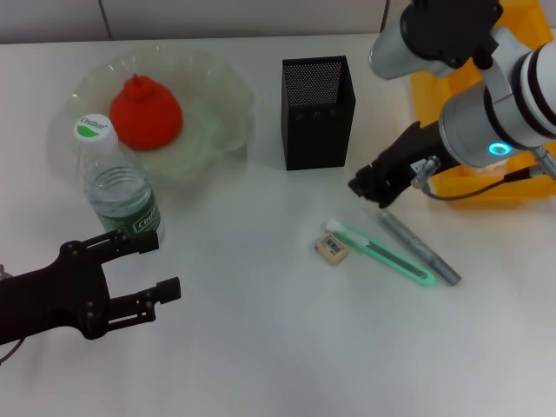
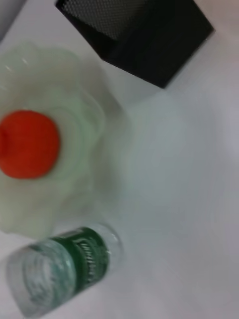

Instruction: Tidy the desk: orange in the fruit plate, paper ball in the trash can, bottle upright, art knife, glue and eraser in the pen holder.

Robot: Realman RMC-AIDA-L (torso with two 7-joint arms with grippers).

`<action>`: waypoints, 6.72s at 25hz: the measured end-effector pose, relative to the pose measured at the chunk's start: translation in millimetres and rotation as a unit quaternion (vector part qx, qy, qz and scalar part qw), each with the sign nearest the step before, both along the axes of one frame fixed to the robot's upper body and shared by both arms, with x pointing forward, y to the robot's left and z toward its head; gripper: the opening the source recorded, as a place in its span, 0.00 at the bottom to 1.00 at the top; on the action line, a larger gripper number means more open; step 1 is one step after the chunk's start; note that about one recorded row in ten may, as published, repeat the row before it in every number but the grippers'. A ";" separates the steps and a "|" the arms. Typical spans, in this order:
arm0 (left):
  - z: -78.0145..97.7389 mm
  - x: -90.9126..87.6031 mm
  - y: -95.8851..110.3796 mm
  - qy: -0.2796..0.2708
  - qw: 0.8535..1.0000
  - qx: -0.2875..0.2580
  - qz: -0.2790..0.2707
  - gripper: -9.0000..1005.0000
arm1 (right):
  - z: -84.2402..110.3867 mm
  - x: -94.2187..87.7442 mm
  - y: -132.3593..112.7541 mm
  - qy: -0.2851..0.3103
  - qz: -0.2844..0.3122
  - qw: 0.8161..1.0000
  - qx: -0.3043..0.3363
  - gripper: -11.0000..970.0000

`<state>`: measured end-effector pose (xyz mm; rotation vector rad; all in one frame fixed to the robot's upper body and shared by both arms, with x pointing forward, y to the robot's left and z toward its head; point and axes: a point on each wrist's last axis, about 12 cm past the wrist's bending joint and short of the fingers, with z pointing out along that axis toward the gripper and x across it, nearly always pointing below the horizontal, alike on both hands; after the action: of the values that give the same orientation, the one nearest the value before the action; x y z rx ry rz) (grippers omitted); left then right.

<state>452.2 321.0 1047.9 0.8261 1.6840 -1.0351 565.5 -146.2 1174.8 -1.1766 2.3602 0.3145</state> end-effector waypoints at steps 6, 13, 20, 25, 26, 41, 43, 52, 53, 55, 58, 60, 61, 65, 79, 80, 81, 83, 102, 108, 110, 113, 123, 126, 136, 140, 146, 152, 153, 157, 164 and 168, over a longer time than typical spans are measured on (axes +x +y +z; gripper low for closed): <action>0.2 0.4 -0.2 0.001 1.000 -0.001 0.000 0.78 | -17.3 3.9 0.9 0.035 0.013 0.999 -0.030 0.11; 1.4 3.2 -2.2 0.000 1.000 -0.002 -0.003 0.78 | -36.2 6.5 5.7 0.045 0.023 0.998 -0.047 0.32; 1.1 3.3 -2.9 0.001 1.000 -0.002 -0.004 0.78 | -44.4 5.6 8.5 0.048 0.029 0.997 -0.056 0.35; 0.8 3.3 -3.1 0.002 1.000 -0.002 -0.003 0.78 | -47.5 6.5 8.2 0.050 0.027 0.997 -0.057 0.34; 0.7 3.3 -3.1 0.002 1.000 -0.002 -0.003 0.78 | -48.1 6.8 8.1 0.050 0.026 0.997 -0.058 0.34; -0.3 2.9 -3.0 0.002 1.000 0.001 -0.002 0.78 | -56.2 7.6 10.2 0.056 0.029 0.996 -0.067 0.29; -0.5 2.4 -2.7 0.003 1.000 0.001 -0.002 0.78 | -56.7 7.7 11.1 0.056 0.030 0.996 -0.069 0.29; -1.3 0.7 -1.9 0.003 1.000 0.002 -0.001 0.78 | -59.4 8.6 13.4 0.056 0.031 0.995 -0.076 0.25; -1.3 0.7 -1.8 0.003 1.000 0.002 -0.001 0.78 | -59.4 8.7 13.4 0.056 0.031 0.995 -0.076 0.24; -1.3 0.7 -1.8 0.003 1.000 0.002 -0.001 0.78 | -59.4 8.8 13.5 0.056 0.031 0.995 -0.077 0.22; -1.4 0.5 -1.8 0.002 1.000 0.002 -0.001 0.78 | -59.3 8.4 13.4 0.058 0.032 0.995 -0.078 0.19; -1.4 0.5 -1.8 0.002 1.000 0.002 -0.001 0.78 | -58.9 8.2 13.5 0.058 0.032 0.995 -0.078 0.18; -1.4 0.5 -1.8 0.003 1.000 0.002 -0.001 0.78 | -58.4 8.2 13.7 0.057 0.033 0.995 -0.077 0.18; -1.4 0.4 -1.7 0.003 1.000 0.001 0.000 0.78 | -53.3 7.9 13.3 0.049 0.031 0.996 -0.068 0.18; -1.8 -2.1 -1.0 0.004 1.000 0.000 -0.001 0.78 | -0.6 3.9 -52.5 -0.025 -0.023 0.952 0.305 0.23; -1.8 -2.2 -1.3 0.004 1.000 -0.001 -0.001 0.78 | -2.3 5.3 -60.7 -0.034 -0.024 0.933 0.357 0.23; -1.8 -2.4 -1.7 0.004 1.000 -0.002 -0.002 0.78 | -5.3 5.9 -66.3 -0.038 -0.027 0.921 0.387 0.23; -1.8 -2.5 -2.9 0.004 1.000 -0.004 -0.003 0.78 | -11.2 9.6 -76.7 -0.064 -0.032 0.883 0.464 0.24; -2.8 -4.2 -6.3 -0.007 1.000 -0.006 -0.007 0.78 | -78.0 48.4 -53.8 -0.264 -0.094 0.856 0.434 0.30; -1.2 -1.7 -5.6 -0.010 1.000 -0.004 -0.008 0.78 | -84.1 48.5 -48.8 -0.249 -0.088 0.872 0.413 0.32; -1.0 -1.2 -5.8 -0.011 1.000 -0.004 -0.008 0.78 | -81.9 49.0 -50.9 -0.246 -0.093 0.869 0.419 0.32; -0.9 -1.1 -5.7 -0.011 1.000 -0.004 -0.008 0.78 | -73.6 50.1 -53.7 -0.234 -0.089 0.867 0.431 0.38; 1.0 -3.0 -3.5 -0.013 1.000 -0.007 -0.012 0.78 | 26.1 35.4 -66.3 -0.115 0.027 0.936 0.333 0.63; 0.6 -4.1 -3.3 -0.012 1.000 -0.008 -0.012 0.78 | 46.7 30.5 -63.9 -0.098 0.046 0.950 0.294 0.67; 1.6 -6.6 -3.8 -0.012 1.000 -0.015 -0.018 0.78 | 72.4 16.9 -13.1 0.070 0.103 0.992 0.011 0.66; 1.9 -6.5 -3.6 -0.013 1.000 -0.015 -0.018 0.78 | 49.8 8.9 11.2 0.098 0.127 0.984 -0.075 0.66; 2.0 -5.5 -6.2 -0.013 1.000 -0.016 -0.022 0.78 | 18.4 7.3 27.2 0.111 0.126 0.979 -0.116 0.66; 2.5 -4.3 -7.0 -0.014 0.999 -0.017 -0.024 0.78 | -4.1 15.1 36.1 0.092 0.115 0.981 -0.129 0.66; 2.5 -4.2 -7.1 -0.015 0.999 -0.017 -0.024 0.78 | -6.6 16.1 38.4 0.087 0.113 0.981 -0.129 0.65; 2.4 -4.2 -7.5 -0.014 0.999 -0.017 -0.024 0.78 | -16.1 15.7 47.1 0.067 0.113 0.983 -0.131 0.65; 2.4 -4.1 -7.7 -0.015 0.999 -0.018 -0.022 0.78 | -31.6 8.8 62.7 0.039 0.131 0.980 -0.147 0.63; 2.0 -4.0 -7.8 -0.014 1.000 -0.018 -0.021 0.78 | -36.7 6.1 65.9 0.038 0.136 0.978 -0.152 0.62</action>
<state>448.2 313.2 1049.9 0.8518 1.6258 -1.0745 571.6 -80.3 1138.1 -1.6639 2.3723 0.0885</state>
